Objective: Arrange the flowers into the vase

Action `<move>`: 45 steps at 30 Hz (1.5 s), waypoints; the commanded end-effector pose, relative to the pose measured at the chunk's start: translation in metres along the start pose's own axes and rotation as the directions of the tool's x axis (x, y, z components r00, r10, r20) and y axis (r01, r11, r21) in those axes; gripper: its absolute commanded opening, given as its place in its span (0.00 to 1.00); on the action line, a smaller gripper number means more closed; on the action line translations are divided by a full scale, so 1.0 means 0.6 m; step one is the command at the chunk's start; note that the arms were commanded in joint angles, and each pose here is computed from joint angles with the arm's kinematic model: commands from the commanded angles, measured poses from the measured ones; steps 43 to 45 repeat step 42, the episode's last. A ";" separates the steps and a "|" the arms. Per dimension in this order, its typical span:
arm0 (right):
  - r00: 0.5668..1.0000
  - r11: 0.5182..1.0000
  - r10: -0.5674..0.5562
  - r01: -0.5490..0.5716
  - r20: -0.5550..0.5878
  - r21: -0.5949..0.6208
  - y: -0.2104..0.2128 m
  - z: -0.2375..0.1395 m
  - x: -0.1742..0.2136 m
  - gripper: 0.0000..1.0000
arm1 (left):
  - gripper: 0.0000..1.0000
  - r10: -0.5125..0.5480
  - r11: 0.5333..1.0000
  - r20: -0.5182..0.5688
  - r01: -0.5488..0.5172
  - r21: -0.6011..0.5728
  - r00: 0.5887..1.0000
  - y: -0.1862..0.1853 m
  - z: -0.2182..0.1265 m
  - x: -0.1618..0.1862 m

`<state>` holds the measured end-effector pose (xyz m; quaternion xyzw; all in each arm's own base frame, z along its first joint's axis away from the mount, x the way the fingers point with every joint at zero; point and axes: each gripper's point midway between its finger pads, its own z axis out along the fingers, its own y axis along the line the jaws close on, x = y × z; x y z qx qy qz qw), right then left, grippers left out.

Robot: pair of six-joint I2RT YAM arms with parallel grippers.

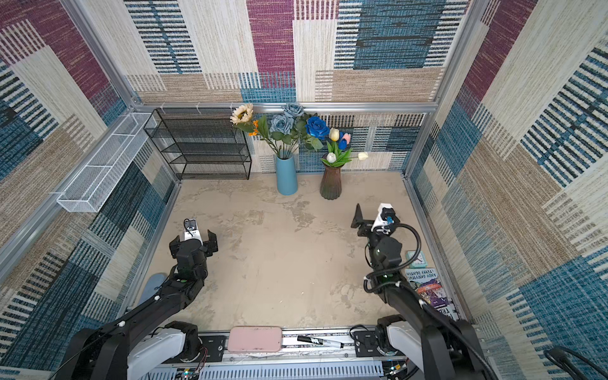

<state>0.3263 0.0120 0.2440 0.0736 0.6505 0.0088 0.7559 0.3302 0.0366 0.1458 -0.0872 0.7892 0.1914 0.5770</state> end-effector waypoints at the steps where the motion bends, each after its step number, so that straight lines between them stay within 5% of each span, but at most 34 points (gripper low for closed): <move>1: 0.994 0.979 -0.110 0.111 -0.015 0.170 -0.064 -0.047 0.034 1.00 | 0.99 -0.081 0.995 0.094 0.075 0.060 0.992 -0.012 0.010 -0.019; 10: 0.976 0.976 -0.208 0.211 -0.061 0.056 -0.040 -0.005 0.100 1.00 | 0.99 -0.103 0.977 0.194 0.062 0.205 0.976 -0.053 0.028 0.022; 17: 0.981 0.973 -0.189 0.180 -0.048 -0.145 0.001 0.001 0.134 1.00 | 0.99 -0.016 0.957 0.115 -0.018 0.291 0.993 -0.098 0.055 0.031; 24: 0.978 0.993 -0.094 0.078 -0.187 -0.094 -0.041 0.060 0.172 1.00 | 1.00 -0.038 0.956 -0.065 0.055 0.289 0.997 -0.090 0.112 0.040; 45: 0.977 0.992 -0.099 0.081 -0.190 -0.100 -0.039 0.058 0.173 1.00 | 1.00 -0.050 0.952 -0.072 0.069 0.299 0.996 -0.087 0.114 0.040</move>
